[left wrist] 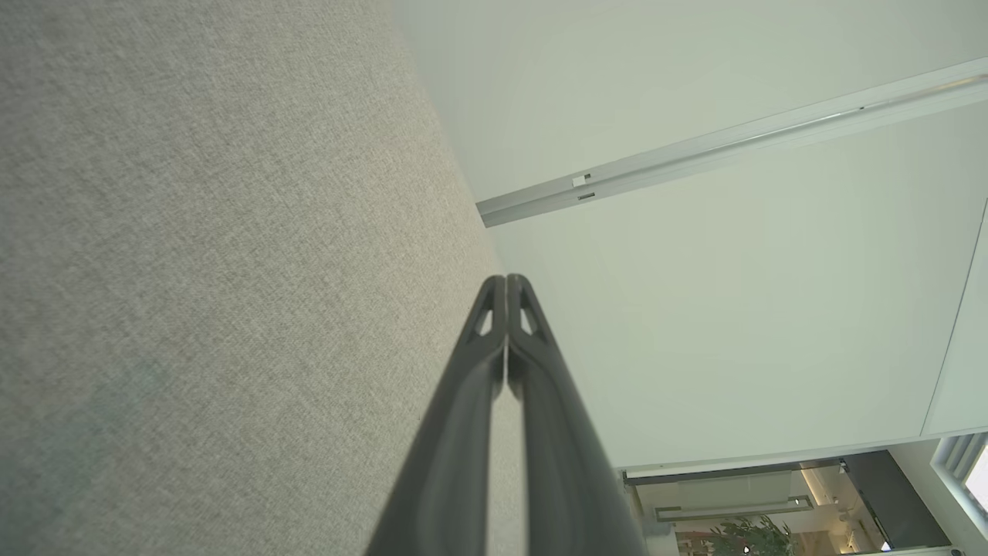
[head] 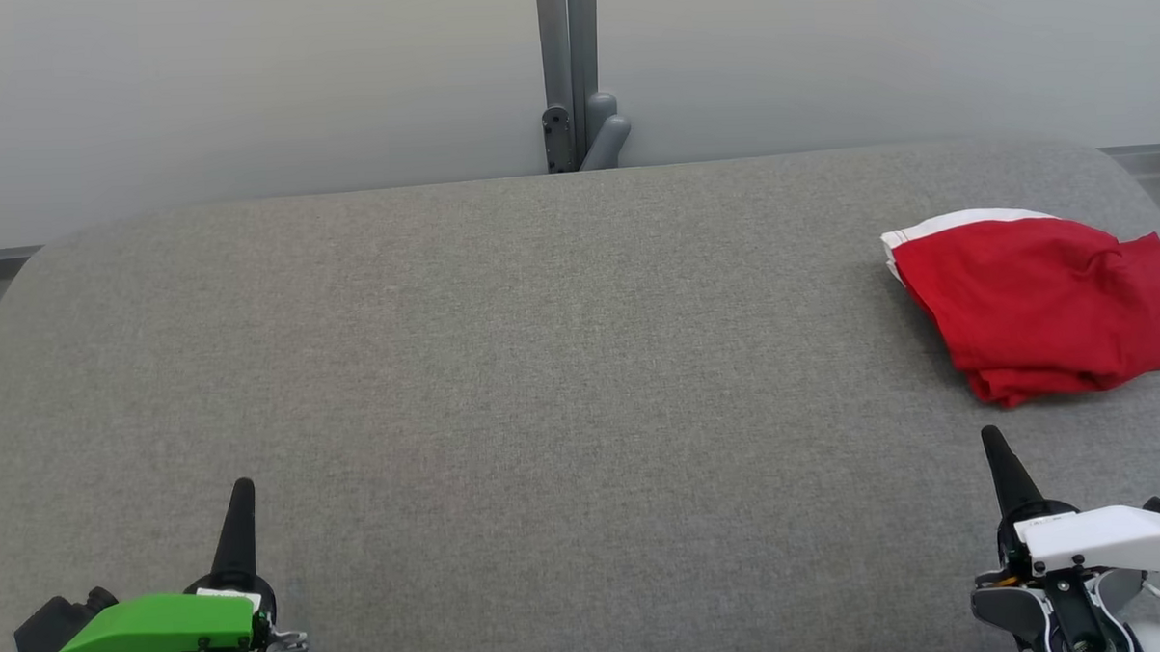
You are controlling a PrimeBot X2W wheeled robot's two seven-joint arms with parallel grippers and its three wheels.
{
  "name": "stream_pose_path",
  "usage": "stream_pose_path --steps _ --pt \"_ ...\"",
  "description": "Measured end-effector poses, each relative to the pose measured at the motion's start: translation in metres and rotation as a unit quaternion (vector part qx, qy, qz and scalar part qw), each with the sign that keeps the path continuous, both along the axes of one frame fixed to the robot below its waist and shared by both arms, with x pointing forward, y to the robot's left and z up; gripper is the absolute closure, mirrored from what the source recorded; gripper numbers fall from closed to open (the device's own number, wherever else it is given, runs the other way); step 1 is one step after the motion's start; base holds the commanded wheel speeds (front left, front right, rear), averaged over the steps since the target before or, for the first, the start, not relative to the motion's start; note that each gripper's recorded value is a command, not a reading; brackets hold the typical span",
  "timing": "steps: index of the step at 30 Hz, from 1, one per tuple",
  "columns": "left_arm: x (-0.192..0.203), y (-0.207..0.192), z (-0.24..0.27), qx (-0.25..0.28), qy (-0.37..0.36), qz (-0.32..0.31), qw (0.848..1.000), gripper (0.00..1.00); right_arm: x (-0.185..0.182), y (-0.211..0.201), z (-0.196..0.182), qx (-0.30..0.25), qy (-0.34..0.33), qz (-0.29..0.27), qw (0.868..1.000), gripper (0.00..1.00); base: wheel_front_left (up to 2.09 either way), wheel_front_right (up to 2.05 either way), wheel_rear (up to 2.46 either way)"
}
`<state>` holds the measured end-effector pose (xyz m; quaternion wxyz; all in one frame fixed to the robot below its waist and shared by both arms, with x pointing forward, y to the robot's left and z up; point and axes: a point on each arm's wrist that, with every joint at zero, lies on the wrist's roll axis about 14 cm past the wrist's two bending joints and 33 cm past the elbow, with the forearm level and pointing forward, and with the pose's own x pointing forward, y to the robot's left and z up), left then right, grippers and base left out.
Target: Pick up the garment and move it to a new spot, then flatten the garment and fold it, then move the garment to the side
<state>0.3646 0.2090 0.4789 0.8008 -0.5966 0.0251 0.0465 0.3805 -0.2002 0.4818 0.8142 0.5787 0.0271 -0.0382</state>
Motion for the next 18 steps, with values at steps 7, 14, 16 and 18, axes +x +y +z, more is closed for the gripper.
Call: stream_pose_path --steps 7,14,16,18 --pt "0.005 -0.001 0.004 -0.028 -0.007 -0.002 1.000 1.00 0.003 0.001 0.004 0.033 -0.008 0.000 0.999 1.00 0.00 0.00 0.00" --pt "0.009 -0.002 0.009 -0.055 -0.016 -0.002 0.998 1.00 0.005 0.002 0.007 0.063 -0.013 0.002 0.998 1.00 0.00 0.00 0.00" --pt "0.010 -0.002 0.010 -0.061 -0.017 -0.003 0.998 1.00 0.006 0.002 0.009 0.072 -0.016 0.003 0.997 1.00 0.00 0.00 0.00" --pt "0.012 -0.002 0.011 -0.067 -0.020 -0.003 0.998 1.00 0.007 0.002 0.010 0.079 -0.018 0.004 0.997 1.00 0.00 0.00 0.00"
